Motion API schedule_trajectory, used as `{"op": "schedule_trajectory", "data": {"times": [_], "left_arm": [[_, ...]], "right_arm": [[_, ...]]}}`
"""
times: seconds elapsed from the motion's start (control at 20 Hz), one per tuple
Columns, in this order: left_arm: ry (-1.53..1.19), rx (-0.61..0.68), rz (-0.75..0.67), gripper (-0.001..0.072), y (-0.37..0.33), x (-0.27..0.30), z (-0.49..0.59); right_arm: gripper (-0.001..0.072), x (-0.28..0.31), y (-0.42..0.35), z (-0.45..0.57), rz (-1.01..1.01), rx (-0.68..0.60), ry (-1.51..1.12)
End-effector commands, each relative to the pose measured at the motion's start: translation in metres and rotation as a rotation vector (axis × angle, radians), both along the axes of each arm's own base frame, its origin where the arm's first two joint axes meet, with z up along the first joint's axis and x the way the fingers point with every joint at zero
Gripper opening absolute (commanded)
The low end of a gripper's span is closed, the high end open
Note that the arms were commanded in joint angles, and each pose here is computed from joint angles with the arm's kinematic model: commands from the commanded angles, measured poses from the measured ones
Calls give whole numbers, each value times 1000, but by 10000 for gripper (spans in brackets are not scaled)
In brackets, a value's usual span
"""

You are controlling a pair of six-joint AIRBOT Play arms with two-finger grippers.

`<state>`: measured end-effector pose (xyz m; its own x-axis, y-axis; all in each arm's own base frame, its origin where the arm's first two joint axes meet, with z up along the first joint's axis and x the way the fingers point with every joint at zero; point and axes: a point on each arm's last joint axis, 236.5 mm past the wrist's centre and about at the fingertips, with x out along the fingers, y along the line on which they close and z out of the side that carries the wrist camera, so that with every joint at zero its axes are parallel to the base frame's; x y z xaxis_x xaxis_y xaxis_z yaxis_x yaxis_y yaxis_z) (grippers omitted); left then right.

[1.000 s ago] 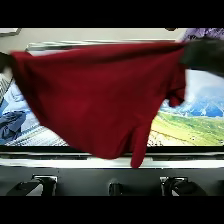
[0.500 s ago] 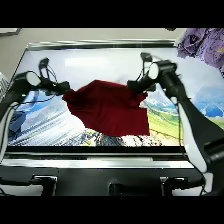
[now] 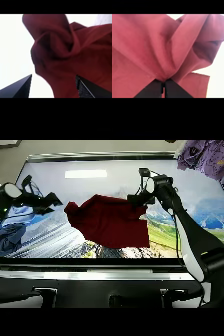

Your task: Fold the clothes and pants, and hang the long-sleeved shirts on hangers.

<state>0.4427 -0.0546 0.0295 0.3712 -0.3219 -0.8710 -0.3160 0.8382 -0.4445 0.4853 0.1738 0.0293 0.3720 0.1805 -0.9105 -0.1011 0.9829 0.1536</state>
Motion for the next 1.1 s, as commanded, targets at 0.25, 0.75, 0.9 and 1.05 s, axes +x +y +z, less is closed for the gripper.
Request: {"op": "schedule_trajectory", "data": {"times": [0.25,0.75,0.9,1.05], "left_arm": [[190,-386,32,600,-136,-118,-73],[280,-418,23,598,-228,-144,-119],[304,-406,31,594,-230,-140,-133],[303,-405,35,570,-234,-129,-137]], "right_arm": [[31,-12,-11,18,20,-42,0],[31,-25,-15,13,29,-63,58],[31,-28,-16,12,30,-66,70],[31,-29,-16,11,30,-67,76]]}}
